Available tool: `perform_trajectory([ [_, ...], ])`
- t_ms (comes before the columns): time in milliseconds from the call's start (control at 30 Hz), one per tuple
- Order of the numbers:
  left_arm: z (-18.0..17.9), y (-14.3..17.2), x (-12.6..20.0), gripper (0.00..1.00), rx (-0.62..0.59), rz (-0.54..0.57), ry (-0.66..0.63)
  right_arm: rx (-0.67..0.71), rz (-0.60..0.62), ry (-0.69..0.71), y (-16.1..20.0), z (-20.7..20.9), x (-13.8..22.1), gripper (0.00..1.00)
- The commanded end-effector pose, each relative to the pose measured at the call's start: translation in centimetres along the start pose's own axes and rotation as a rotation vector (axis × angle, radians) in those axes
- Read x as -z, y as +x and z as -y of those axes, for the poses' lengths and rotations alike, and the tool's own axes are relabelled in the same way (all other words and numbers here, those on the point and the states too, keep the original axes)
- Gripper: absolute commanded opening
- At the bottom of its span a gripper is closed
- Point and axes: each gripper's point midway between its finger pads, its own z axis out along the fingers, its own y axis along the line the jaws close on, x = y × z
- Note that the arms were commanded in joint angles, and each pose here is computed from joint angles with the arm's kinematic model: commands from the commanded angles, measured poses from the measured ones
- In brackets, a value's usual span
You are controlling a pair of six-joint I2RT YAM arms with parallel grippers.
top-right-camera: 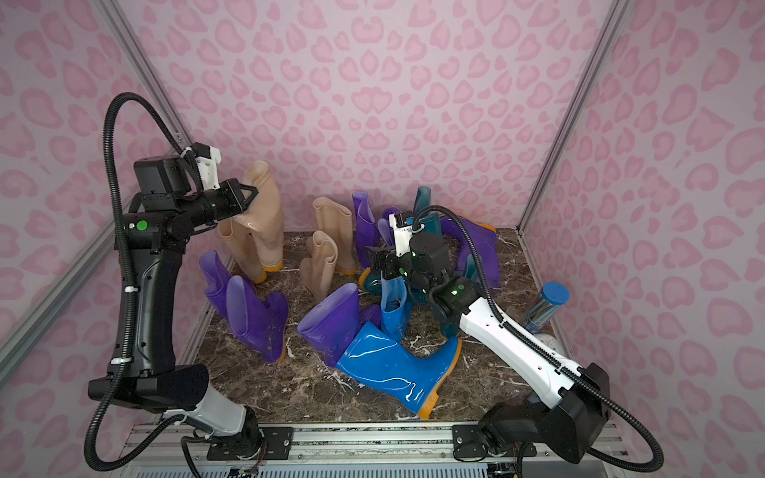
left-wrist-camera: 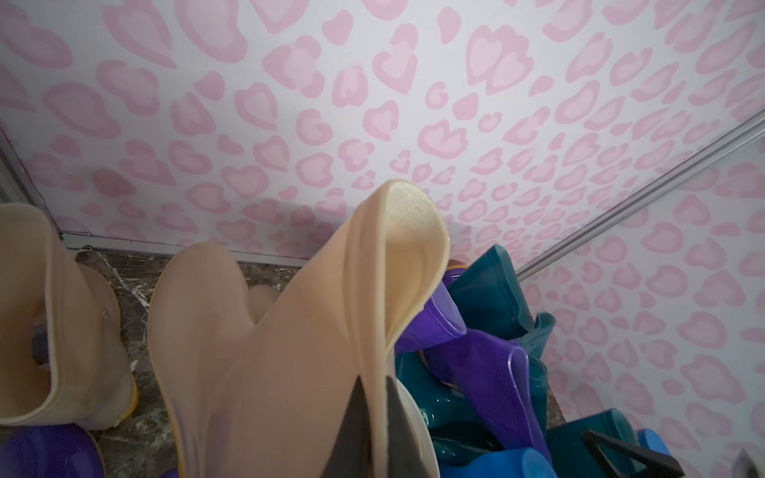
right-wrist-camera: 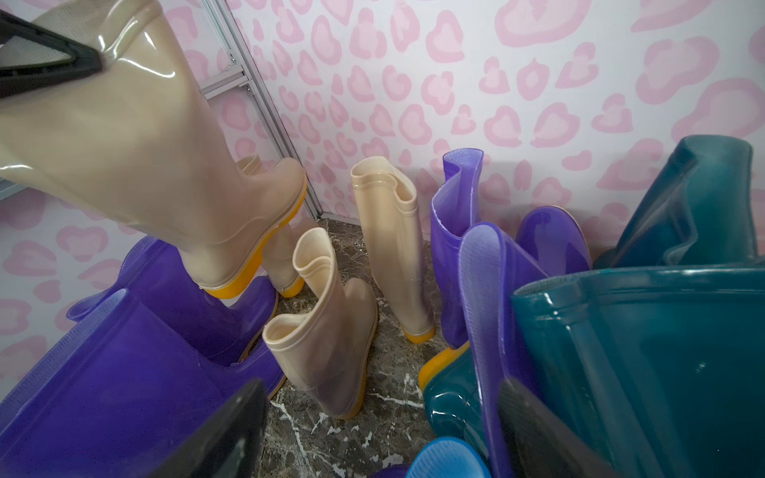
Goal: Match and arrange rain boots in pairs
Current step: Pair a pair of rain boots at the corner of the board.
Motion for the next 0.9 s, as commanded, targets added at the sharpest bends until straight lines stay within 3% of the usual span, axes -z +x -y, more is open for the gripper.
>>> perform_trajectory([
  [0,-0.4,-4.6,-1.3,0.02,-0.101,0.202,-0.017,-0.011,0.009,-0.032,0.3,-0.4,-0.7,0.89],
  [267,-4.8,-2.6,-8.7,0.02,-0.147,0.124,-0.077,-0.02,-0.018,-0.047,2.1,0.0,-1.6,0.88],
  [467,-7.6,-2.0,-12.5,0.02,-0.069,0.089,-0.09,-0.021,-0.05,-0.031,3.5,1.2,-1.8,0.88],
  [867,-11.5,0.8,-13.6,0.02,-0.086,0.02,-0.214,-0.044,-0.065,-0.046,4.3,1.7,-1.8,0.87],
])
